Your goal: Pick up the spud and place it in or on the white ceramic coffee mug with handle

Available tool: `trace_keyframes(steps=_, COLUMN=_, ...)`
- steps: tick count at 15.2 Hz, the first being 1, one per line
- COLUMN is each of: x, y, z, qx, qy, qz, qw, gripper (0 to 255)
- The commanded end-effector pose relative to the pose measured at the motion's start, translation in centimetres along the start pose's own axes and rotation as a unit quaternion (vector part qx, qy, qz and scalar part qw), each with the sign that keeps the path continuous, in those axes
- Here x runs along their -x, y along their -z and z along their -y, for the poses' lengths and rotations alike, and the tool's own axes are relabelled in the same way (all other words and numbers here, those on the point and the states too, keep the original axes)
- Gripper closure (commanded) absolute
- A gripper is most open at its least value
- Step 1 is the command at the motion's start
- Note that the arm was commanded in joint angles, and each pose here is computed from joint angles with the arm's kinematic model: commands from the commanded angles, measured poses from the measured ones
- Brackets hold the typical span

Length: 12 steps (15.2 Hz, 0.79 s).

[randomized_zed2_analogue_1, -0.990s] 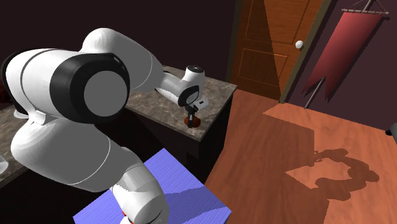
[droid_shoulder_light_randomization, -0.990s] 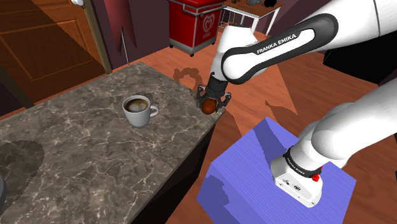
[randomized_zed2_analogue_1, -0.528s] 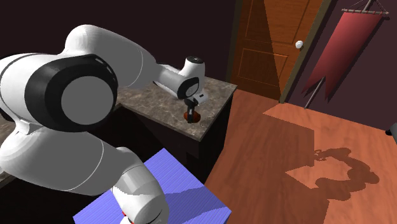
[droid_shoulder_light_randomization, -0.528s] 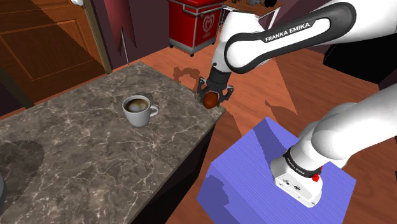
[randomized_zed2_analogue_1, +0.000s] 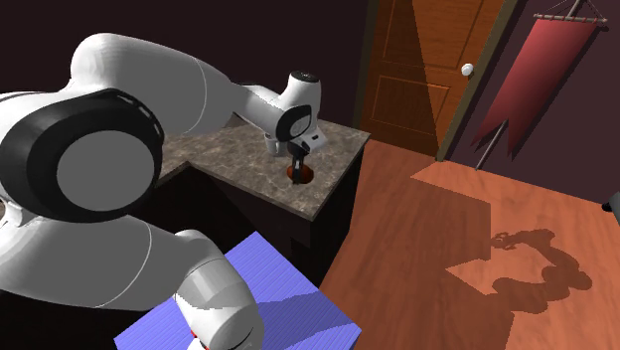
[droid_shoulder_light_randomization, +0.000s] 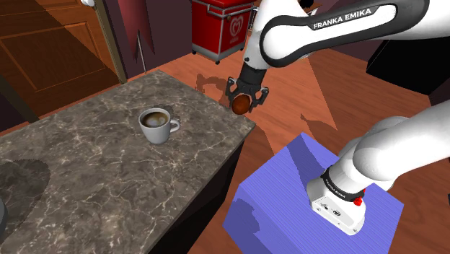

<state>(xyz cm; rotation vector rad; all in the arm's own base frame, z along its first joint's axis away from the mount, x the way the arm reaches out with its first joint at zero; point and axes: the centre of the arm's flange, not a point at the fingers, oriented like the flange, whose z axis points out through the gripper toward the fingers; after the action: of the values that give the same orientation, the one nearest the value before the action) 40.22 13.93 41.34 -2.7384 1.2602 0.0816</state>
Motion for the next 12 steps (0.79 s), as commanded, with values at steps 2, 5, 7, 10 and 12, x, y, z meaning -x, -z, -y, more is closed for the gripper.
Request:
trace_keyframes(steps=2, x=0.2, y=1.6, z=0.2, qx=0.000, qy=0.000, qz=0.000, qw=1.0000, gripper=255)
trace_keyframes(steps=5, x=0.4, y=3.2, z=0.3, qx=0.000, qy=0.000, qz=0.000, qw=1.0000, gripper=255)
trace_keyframes(steps=7, x=0.5, y=4.2, z=0.4, qx=0.000, qy=0.000, qz=0.000, qw=1.0000, gripper=255)
trace_keyframes(steps=10, x=0.7, y=5.8, z=0.6, qx=0.000, qy=0.000, qz=0.000, qw=1.0000, gripper=255)
trace_keyframes(steps=12, x=0.8, y=6.8, z=0.7, qx=0.000, qy=0.000, qz=0.000, qw=1.0000, gripper=255)
